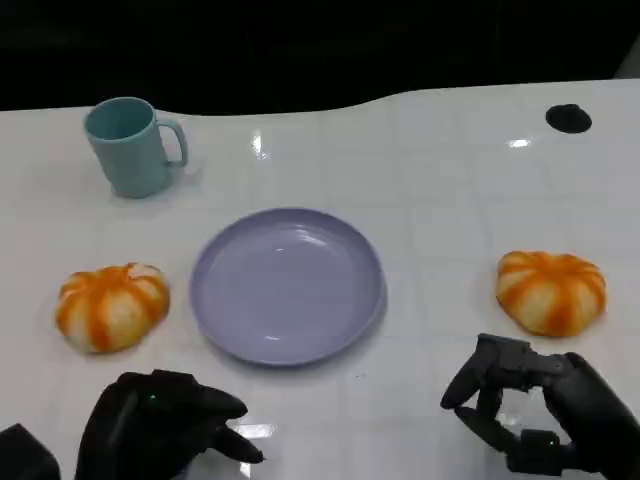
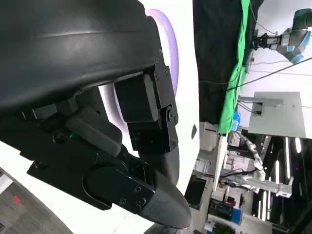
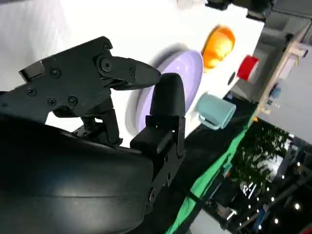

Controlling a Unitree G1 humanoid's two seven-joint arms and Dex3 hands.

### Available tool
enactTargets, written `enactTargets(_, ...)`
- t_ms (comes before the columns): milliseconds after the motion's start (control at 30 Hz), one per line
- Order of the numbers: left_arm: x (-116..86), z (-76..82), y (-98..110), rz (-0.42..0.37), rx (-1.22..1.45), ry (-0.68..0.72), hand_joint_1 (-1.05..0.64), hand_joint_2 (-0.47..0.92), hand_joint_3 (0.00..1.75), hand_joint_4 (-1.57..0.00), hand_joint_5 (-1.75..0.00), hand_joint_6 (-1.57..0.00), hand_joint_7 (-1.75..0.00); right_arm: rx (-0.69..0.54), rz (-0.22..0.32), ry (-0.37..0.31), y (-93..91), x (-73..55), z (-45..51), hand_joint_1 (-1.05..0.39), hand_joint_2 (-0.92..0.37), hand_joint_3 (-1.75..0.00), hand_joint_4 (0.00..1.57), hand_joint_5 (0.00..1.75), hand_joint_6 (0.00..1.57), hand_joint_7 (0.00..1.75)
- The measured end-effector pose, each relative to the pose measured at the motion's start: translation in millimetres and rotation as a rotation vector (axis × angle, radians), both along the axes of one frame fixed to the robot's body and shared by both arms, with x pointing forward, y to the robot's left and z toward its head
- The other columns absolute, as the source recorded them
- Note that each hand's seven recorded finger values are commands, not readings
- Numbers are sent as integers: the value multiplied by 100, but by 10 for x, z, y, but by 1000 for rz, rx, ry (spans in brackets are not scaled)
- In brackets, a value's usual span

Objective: Grasp the bread from the table and place it into the plate.

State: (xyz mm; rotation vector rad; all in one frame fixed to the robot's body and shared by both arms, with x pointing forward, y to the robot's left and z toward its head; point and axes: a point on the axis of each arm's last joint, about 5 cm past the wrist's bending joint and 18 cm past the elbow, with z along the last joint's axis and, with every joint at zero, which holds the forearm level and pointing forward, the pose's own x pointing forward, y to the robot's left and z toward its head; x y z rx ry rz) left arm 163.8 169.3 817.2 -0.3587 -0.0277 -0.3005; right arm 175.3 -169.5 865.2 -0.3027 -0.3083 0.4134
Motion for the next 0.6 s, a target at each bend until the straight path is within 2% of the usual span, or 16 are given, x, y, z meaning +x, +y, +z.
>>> enactTargets(33, 0, 0, 1, 0, 0, 0, -105, 76, 0, -157, -36, -157, -15, 3, -14, -9, -9, 6, 12, -21, -72, -58, 57, 123, 65, 77)
enactTargets(200, 0, 0, 3, 0, 1, 0, -105, 75, 0, -157, -37, -157, -15, -11, -88, -84, -50, 81, 87, -28, -73, -50, 58, 93, 72, 48)
enactTargets(267, -1, -2, 4, 1, 1, 1, -105, 75, 0, -157, -36, -157, -15, -50, -125, -128, -71, 125, 124, -32, -74, -45, 55, 81, 70, 36)
enactTargets(333, 0, -2, 4, 0, 1, 1, -105, 75, 0, -157, -36, -157, -15, -129, -162, -195, -117, 178, 181, -36, -82, -30, 50, 70, 70, 22)
enactTargets(433, 1, -1, 6, 0, 2, 1, -105, 76, 0, -157, -36, -157, -15, -264, -210, -287, -201, 234, 250, -42, -89, -12, 44, 56, 67, 10)
enactTargets(600, 3, 0, 3, -2, 3, 1, -105, 76, 0, -157, -36, -157, -14, -515, -276, -411, -262, 251, 303, -51, -92, -4, 34, 47, 60, 2)
